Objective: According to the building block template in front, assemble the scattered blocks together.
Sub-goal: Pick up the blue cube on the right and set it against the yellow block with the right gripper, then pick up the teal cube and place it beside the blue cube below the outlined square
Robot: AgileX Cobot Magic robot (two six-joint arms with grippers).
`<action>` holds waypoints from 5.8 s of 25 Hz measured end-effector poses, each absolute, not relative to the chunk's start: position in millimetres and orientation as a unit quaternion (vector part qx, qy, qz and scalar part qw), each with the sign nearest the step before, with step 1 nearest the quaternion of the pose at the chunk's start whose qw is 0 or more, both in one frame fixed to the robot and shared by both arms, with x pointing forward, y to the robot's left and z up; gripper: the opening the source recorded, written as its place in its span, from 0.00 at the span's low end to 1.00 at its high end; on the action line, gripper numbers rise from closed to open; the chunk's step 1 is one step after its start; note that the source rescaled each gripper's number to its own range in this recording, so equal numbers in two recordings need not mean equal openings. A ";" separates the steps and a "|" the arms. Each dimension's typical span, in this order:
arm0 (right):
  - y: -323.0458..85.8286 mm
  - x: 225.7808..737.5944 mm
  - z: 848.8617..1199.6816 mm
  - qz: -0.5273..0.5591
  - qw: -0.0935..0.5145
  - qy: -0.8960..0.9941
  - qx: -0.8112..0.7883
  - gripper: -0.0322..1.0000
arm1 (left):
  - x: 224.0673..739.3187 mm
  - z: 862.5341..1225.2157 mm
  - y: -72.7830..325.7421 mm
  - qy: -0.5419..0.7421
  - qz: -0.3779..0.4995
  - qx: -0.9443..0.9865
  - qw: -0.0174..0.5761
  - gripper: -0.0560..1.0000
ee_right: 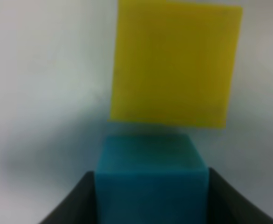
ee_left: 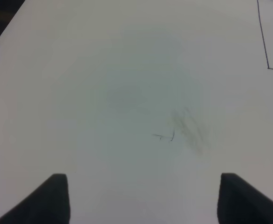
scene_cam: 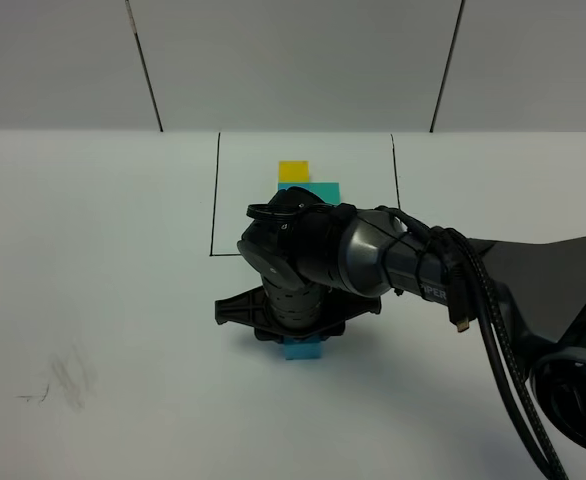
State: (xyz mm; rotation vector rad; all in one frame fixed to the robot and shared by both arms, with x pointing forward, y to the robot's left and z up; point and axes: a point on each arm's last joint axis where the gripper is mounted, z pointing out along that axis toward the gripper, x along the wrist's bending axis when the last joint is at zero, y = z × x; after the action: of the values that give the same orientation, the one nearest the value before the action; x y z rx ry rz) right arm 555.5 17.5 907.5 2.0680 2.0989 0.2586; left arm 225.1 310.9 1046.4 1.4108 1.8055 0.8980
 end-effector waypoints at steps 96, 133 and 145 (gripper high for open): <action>-256.6 509.5 1111.6 0.067 0.233 0.625 0.742 0.75 | 225.1 1046.4 310.9 0.692 0.343 0.539 0.334 0.53; -314.3 547.2 995.8 0.061 0.157 0.714 0.679 0.84 | 225.1 1046.4 310.9 0.692 0.343 0.539 0.334 0.53; -306.8 562.5 948.7 0.064 0.122 0.724 0.676 0.84 | 225.1 1046.4 310.9 0.692 0.344 0.540 0.334 0.53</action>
State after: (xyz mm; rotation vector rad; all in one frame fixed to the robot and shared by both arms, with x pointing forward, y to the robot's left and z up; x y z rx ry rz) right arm 562.5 -306.8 948.7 1.9734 2.1118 0.1875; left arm 225.1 310.9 1046.4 1.4085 1.8068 0.8968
